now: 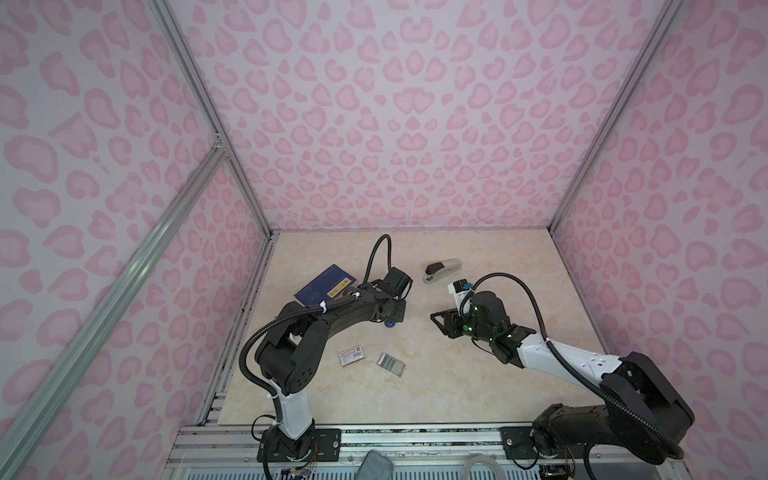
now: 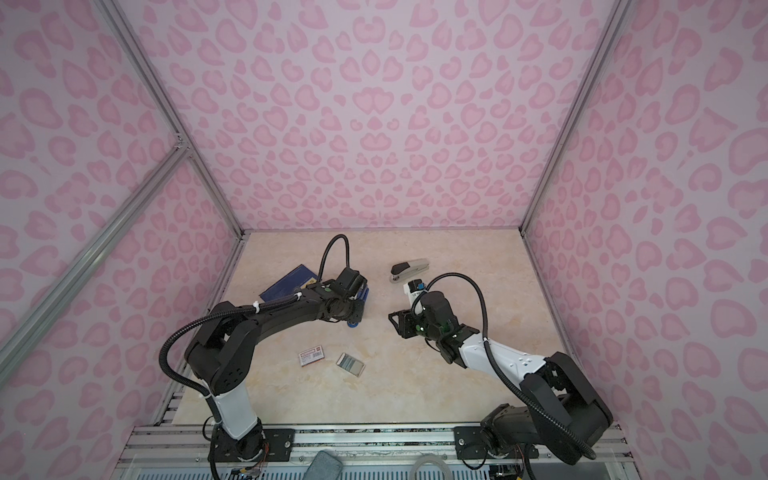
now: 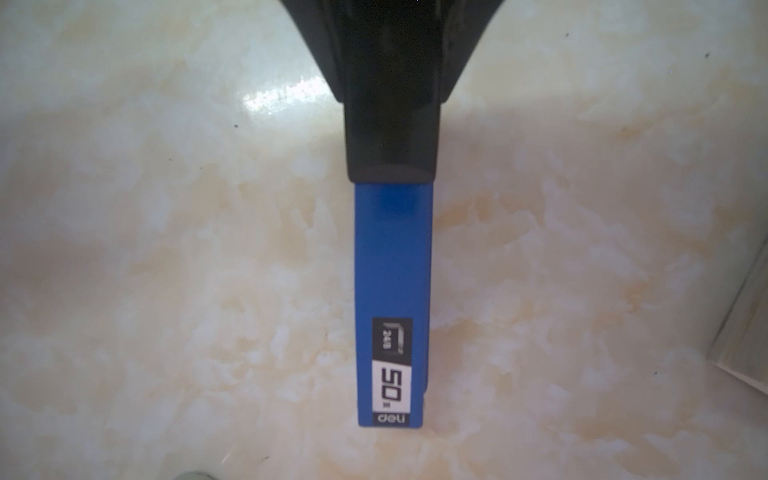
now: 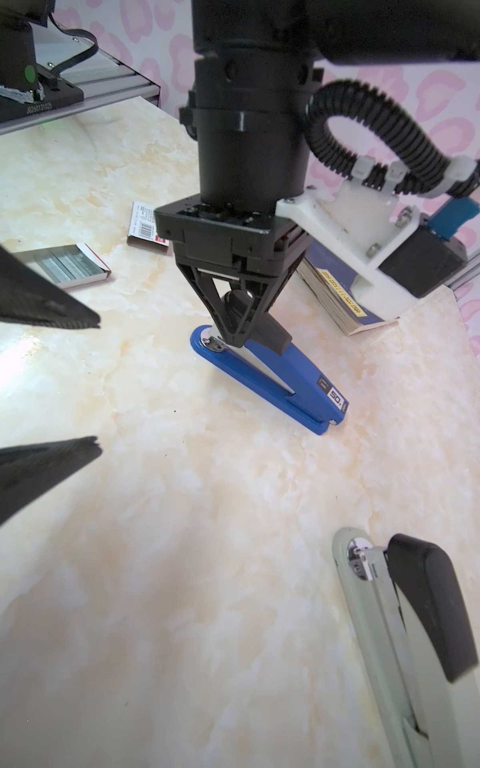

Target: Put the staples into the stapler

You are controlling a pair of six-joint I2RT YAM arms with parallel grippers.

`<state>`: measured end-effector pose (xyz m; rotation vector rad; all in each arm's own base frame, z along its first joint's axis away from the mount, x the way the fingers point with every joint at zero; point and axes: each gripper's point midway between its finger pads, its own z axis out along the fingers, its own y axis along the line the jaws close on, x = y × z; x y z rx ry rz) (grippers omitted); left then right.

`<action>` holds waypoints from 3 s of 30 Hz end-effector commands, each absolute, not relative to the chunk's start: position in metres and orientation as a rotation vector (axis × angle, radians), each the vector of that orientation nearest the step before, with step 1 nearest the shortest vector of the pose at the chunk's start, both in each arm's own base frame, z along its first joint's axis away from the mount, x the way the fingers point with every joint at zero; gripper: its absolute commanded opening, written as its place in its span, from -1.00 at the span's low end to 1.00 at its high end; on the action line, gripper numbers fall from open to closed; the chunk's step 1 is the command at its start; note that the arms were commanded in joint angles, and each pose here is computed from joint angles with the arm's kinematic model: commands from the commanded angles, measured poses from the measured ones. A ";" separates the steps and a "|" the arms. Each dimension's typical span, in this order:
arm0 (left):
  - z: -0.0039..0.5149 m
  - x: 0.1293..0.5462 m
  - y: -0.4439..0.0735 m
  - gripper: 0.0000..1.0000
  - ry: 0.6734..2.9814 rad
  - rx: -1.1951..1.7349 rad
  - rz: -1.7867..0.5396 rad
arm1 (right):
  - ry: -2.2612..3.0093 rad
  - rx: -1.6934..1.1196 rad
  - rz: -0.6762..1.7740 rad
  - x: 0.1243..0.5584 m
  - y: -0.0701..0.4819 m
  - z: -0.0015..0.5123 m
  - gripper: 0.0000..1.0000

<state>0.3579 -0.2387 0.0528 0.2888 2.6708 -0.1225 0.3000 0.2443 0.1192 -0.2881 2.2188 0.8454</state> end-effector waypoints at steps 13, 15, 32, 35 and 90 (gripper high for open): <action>0.056 0.365 -0.242 -0.81 2.690 0.264 -0.143 | 2.213 -0.255 0.859 0.303 0.243 0.118 -0.09; 0.056 0.367 -0.242 -0.80 2.692 0.263 -0.145 | 2.213 -0.256 0.859 0.304 0.244 0.118 -0.09; 0.064 0.427 -0.261 -0.66 2.672 0.267 -0.136 | 2.226 -0.253 0.849 0.302 0.242 0.119 -0.09; 0.065 0.430 -0.261 -0.40 2.665 0.245 -0.135 | 2.224 -0.255 0.844 0.303 0.242 0.121 -0.09; 0.209 0.323 0.034 0.92 1.812 -0.414 0.300 | 1.755 0.241 -0.309 0.352 0.034 0.189 0.99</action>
